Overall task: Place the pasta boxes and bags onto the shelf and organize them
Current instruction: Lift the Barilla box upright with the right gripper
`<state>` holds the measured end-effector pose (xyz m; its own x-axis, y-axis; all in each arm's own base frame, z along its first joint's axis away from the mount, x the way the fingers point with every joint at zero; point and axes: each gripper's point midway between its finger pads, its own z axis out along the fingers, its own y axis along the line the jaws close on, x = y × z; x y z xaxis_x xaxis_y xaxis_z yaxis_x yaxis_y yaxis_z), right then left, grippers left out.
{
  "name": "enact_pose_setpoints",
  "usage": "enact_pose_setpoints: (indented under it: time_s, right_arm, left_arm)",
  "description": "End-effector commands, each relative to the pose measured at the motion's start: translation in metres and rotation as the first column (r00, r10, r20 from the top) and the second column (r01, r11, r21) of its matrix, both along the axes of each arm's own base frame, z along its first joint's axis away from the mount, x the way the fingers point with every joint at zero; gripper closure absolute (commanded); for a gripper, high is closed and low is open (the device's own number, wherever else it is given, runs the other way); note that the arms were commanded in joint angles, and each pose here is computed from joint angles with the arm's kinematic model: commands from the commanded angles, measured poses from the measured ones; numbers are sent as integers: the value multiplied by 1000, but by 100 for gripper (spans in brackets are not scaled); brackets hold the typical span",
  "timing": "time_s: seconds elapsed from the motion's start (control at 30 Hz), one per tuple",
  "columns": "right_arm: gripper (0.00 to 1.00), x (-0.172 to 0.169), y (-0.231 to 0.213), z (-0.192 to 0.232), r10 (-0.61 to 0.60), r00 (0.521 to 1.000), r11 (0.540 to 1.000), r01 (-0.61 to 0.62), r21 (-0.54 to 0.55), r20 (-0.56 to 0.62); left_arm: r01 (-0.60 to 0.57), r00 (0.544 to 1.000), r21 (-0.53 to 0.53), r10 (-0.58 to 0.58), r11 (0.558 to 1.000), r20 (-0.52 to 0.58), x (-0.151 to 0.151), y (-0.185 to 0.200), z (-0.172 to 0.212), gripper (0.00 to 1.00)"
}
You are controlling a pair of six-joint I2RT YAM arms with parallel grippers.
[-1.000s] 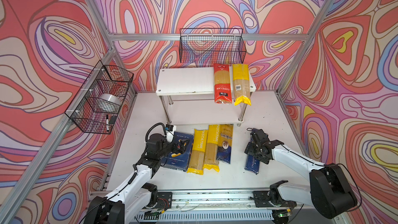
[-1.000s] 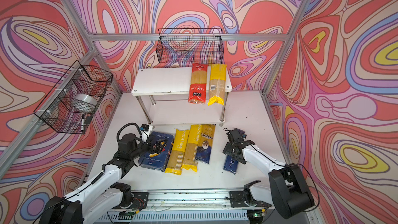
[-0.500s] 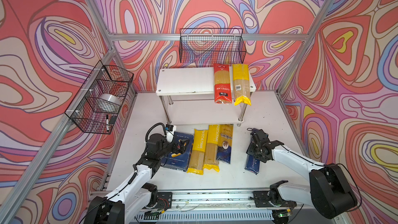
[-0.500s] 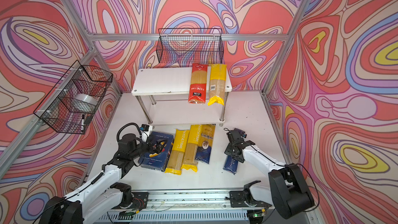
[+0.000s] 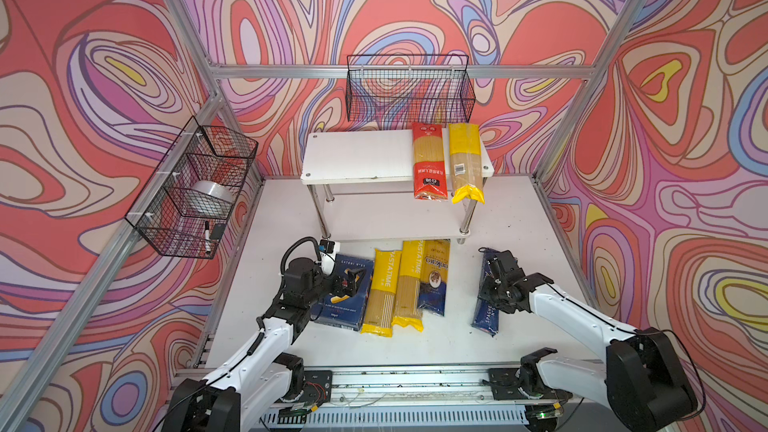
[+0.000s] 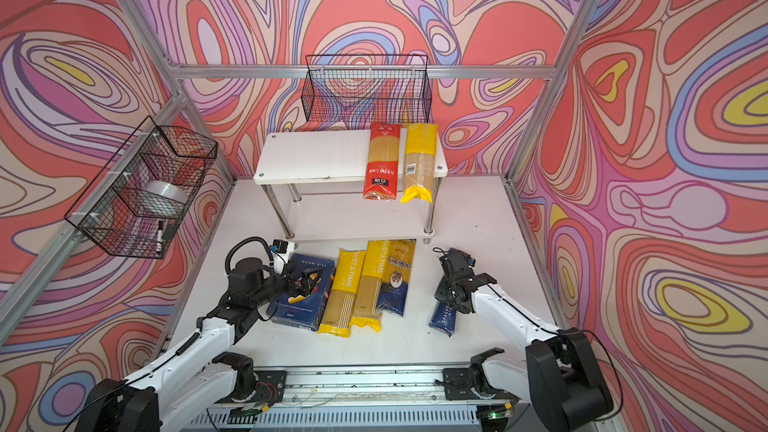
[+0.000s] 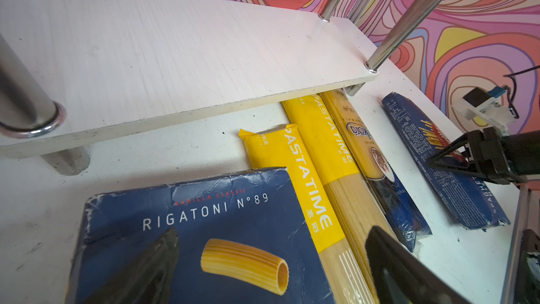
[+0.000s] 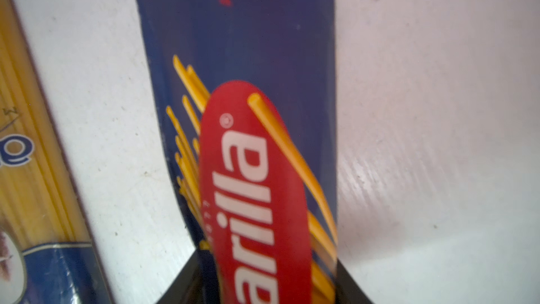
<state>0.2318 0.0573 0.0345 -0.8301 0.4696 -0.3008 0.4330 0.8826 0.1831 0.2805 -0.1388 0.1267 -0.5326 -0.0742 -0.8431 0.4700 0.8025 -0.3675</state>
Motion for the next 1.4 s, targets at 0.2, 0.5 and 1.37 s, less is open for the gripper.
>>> enact_pose_setpoints:
  time_s: [0.2, 0.5, 1.37]
  right_arm:
    - [67, 35, 9, 85, 54, 970, 998, -60, 21, 236]
    - [84, 42, 5, 138, 73, 935, 997, -74, -12, 346]
    - [84, 77, 9, 292, 173, 795, 985, -138, -105, 582]
  left_arm:
    - [-3, 1000, 0, 3, 1000, 30, 3, 0, 10, 0]
    - [-4, 1000, 0, 4, 1000, 28, 3, 0, 10, 0]
    - [-8, 999, 1, 8, 1000, 35, 3, 1, 13, 0]
